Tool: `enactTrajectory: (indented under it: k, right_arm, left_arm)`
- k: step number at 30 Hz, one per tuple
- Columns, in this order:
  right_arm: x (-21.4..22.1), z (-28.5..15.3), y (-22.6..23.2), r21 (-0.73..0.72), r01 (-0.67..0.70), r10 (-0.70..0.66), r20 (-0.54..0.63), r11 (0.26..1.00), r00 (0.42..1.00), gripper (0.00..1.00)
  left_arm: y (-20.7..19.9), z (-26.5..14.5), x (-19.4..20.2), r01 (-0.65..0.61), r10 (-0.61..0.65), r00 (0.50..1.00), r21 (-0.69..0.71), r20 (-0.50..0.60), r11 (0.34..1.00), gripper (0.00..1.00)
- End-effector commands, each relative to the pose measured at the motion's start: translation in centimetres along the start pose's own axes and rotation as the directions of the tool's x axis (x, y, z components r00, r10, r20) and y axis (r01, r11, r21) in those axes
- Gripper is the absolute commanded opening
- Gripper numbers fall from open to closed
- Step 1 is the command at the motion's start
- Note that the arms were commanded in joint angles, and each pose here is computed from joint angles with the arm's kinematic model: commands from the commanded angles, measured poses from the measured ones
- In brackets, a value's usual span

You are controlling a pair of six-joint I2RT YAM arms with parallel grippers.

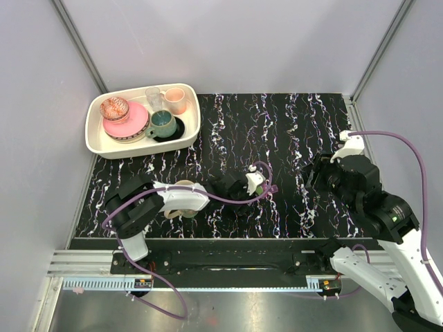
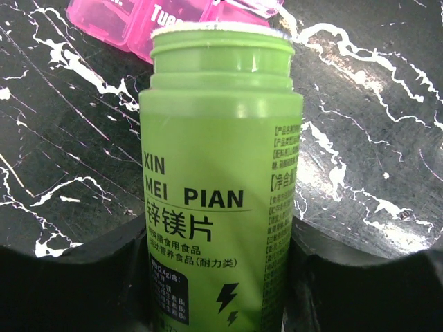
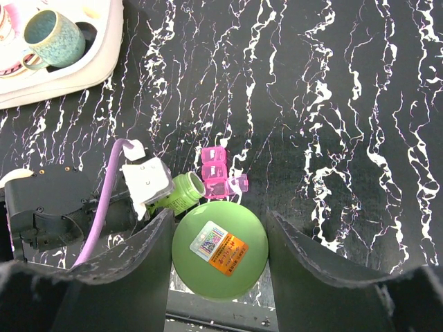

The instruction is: Sort the pills into containers

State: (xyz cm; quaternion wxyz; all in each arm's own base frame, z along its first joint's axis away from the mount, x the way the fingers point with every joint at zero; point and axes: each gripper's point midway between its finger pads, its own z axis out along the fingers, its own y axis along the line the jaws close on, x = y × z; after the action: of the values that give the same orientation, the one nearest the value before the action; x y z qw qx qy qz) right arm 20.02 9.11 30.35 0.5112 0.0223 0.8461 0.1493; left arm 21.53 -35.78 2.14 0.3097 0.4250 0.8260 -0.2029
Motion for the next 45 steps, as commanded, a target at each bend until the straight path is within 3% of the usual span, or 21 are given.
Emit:
enactTrajectory:
  k: [1,45]
  right_arm:
    - [-1.1,-0.3,-0.1,0.005,0.007,-0.007,0.040,1.000,0.999,0.00]
    - [-0.1,0.0,-0.4,0.006,0.029,-0.029,0.019,1.000,0.999,0.00]
  left_arm:
    - [0.1,-0.1,-2.6,-0.018,0.019,0.999,-0.008,0.051,1.000,0.00]
    - [0.3,0.0,-0.4,-0.059,0.058,0.988,-0.003,-0.141,0.998,0.00]
